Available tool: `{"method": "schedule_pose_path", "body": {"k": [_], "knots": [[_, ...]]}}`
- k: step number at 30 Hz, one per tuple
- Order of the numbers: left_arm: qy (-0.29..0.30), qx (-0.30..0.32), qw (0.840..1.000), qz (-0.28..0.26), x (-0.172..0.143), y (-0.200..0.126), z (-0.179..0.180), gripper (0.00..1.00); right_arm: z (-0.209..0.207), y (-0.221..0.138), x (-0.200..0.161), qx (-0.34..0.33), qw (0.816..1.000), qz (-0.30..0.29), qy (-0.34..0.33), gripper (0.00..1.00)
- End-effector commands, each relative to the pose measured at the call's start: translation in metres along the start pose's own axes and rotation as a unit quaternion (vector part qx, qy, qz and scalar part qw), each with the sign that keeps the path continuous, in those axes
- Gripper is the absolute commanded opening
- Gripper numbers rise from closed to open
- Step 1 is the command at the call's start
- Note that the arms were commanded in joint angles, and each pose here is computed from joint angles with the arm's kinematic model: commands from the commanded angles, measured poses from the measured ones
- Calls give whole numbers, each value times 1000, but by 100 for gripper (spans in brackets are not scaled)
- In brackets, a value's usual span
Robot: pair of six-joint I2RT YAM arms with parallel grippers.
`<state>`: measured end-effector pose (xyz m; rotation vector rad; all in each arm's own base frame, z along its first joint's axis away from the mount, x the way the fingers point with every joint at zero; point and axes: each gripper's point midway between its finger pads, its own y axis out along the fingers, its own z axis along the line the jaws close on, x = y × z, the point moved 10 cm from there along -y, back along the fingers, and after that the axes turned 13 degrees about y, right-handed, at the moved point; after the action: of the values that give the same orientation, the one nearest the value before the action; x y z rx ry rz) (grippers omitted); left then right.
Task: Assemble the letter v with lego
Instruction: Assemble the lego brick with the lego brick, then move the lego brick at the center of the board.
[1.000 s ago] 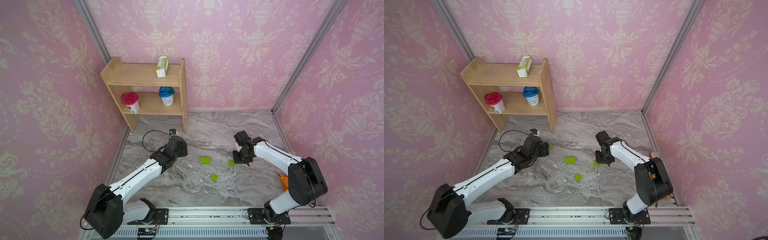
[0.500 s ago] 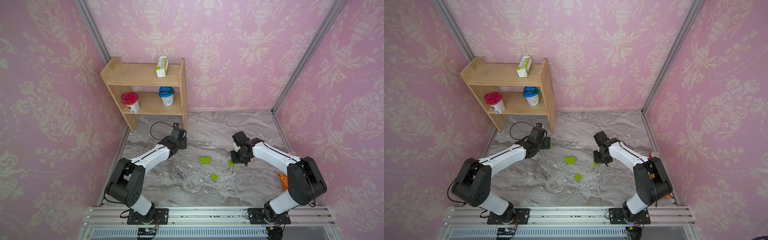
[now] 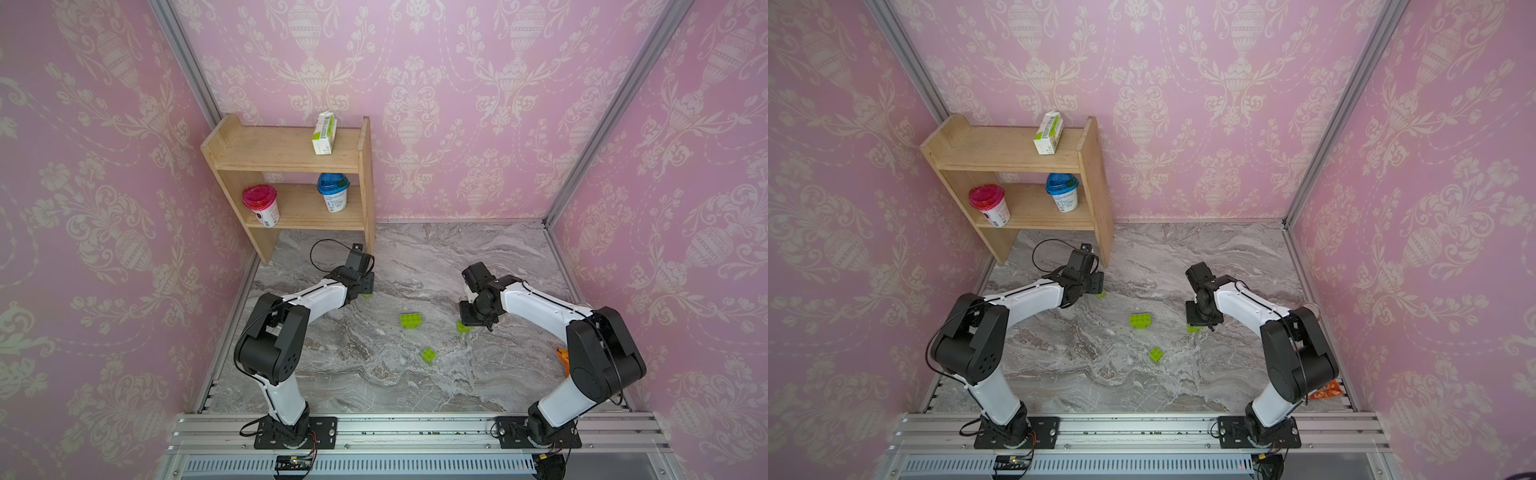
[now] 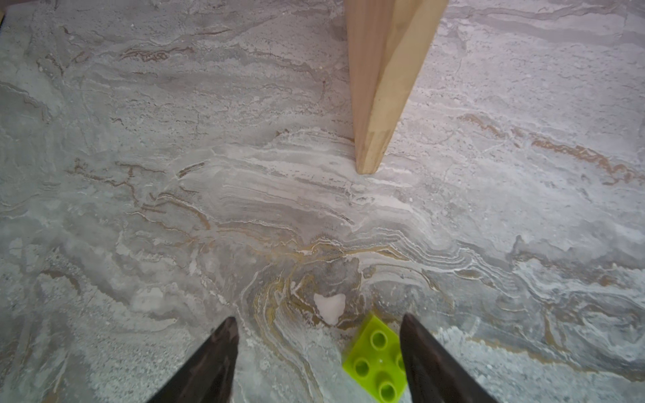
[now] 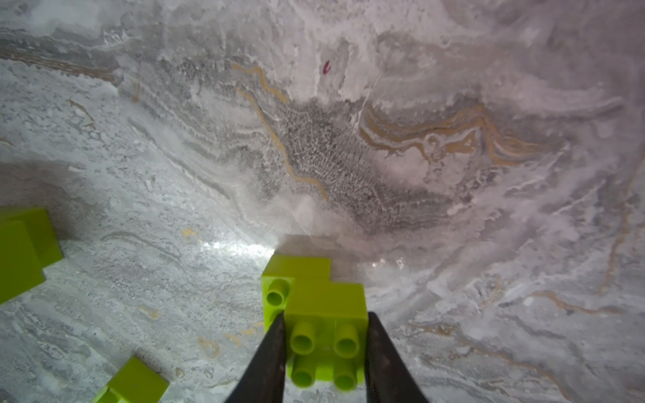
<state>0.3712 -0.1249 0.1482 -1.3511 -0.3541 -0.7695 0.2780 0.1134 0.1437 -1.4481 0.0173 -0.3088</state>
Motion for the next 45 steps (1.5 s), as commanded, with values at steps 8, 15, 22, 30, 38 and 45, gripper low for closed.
{"method": "schedule_pose_path", "body": {"k": [8, 15, 22, 30, 38, 45], "knots": [[35, -8, 999, 23, 2, 25, -3, 70, -5, 26, -8, -41, 998, 41, -6, 9], [33, -22, 998, 42, -8, 36, -9, 65, -4, 28, -7, -33, 999, 39, 15, 10], [36, -33, 997, 65, -18, 39, -14, 58, -4, 26, -7, -34, 999, 37, 20, 10], [11, -58, 993, 101, -45, 11, -36, 50, -7, 21, -9, -42, 998, 35, 21, 12], [-29, -82, 983, 159, -96, -29, -60, 43, -7, 21, -11, -38, 998, 38, 30, 13], [-54, -133, 978, 149, -120, -80, -98, 38, -5, 21, -9, -33, 998, 37, 34, 13]]}}
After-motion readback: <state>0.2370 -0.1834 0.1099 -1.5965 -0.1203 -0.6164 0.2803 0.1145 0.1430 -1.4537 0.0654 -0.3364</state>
